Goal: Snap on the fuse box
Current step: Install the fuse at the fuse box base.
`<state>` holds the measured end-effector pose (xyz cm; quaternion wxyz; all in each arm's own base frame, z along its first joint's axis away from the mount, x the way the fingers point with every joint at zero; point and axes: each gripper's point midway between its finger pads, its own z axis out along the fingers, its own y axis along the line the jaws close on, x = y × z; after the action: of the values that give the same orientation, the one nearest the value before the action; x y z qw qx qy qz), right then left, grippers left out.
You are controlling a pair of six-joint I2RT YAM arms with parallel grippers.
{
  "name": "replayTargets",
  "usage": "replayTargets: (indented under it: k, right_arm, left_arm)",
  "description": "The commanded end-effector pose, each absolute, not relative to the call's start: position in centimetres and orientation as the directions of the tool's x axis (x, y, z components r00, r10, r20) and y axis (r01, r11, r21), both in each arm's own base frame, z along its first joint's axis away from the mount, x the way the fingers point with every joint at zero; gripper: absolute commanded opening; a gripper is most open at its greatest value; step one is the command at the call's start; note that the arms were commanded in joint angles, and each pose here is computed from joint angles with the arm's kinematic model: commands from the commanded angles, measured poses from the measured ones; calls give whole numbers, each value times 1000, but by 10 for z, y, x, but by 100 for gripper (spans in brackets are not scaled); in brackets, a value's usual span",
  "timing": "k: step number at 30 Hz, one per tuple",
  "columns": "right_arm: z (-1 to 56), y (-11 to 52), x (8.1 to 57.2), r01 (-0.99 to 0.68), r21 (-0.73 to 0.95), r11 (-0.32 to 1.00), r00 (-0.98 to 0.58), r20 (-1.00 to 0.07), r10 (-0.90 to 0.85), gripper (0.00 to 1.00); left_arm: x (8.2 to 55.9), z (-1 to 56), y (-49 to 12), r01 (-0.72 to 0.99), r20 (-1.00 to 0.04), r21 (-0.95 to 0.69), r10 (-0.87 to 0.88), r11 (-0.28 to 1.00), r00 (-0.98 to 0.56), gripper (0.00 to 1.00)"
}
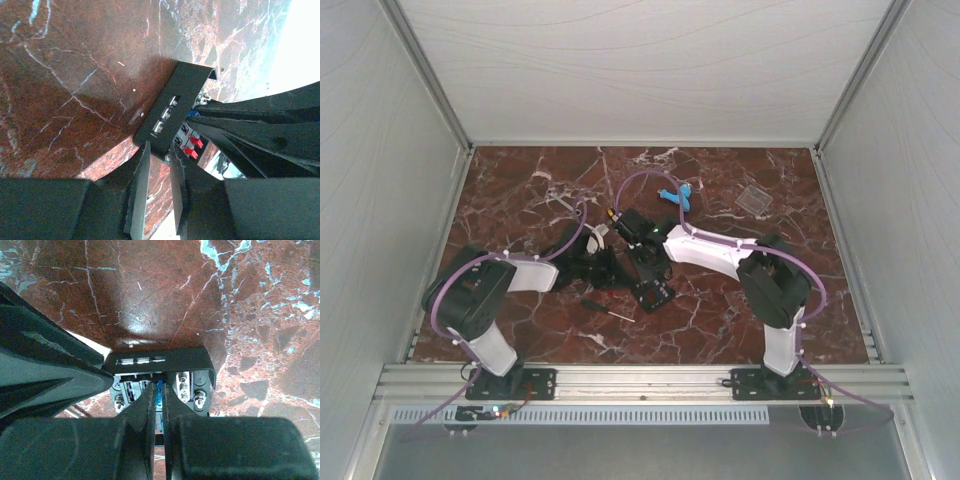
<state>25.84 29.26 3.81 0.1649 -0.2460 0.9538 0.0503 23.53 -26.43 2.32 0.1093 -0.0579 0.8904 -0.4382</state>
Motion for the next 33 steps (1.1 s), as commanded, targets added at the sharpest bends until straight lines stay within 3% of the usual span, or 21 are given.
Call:
replayTargets:
  k: [1, 5, 11, 16, 20, 25, 33]
  right_arm:
    - [-12, 269, 260, -485, -92, 870, -839, -233, -492, 0]
    - [-11, 266, 256, -487, -98, 868, -838, -229, -496, 0]
    - [30, 285, 251, -522, -26, 852, -793, -352, -497, 0]
    - [66, 301, 254, -542, 21, 840, -756, -450, -476, 14]
    - [80, 303, 257, -537, 30, 843, -745, -487, -457, 20]
    - [85, 302, 258, -527, 35, 849, -745, -501, -441, 19]
    - [67, 292, 258, -504, 12, 863, -776, -445, -447, 8]
  left_arm:
    - [241, 26, -273, 35, -176, -797, -177, 603, -968, 21]
    - [242, 26, -272, 37, -183, -792, -179, 609, -967, 20]
    - [241, 25, -272, 35, -182, -792, -179, 610, -967, 20]
    - [241, 27, -272, 41, -186, -792, -177, 609, -966, 20]
    - [241, 27, -272, 41, -186, -791, -176, 610, -967, 20]
    - [241, 27, -272, 42, -185, -793, -175, 608, -967, 20]
    - [241, 27, -272, 43, -186, -793, -174, 607, -967, 20]
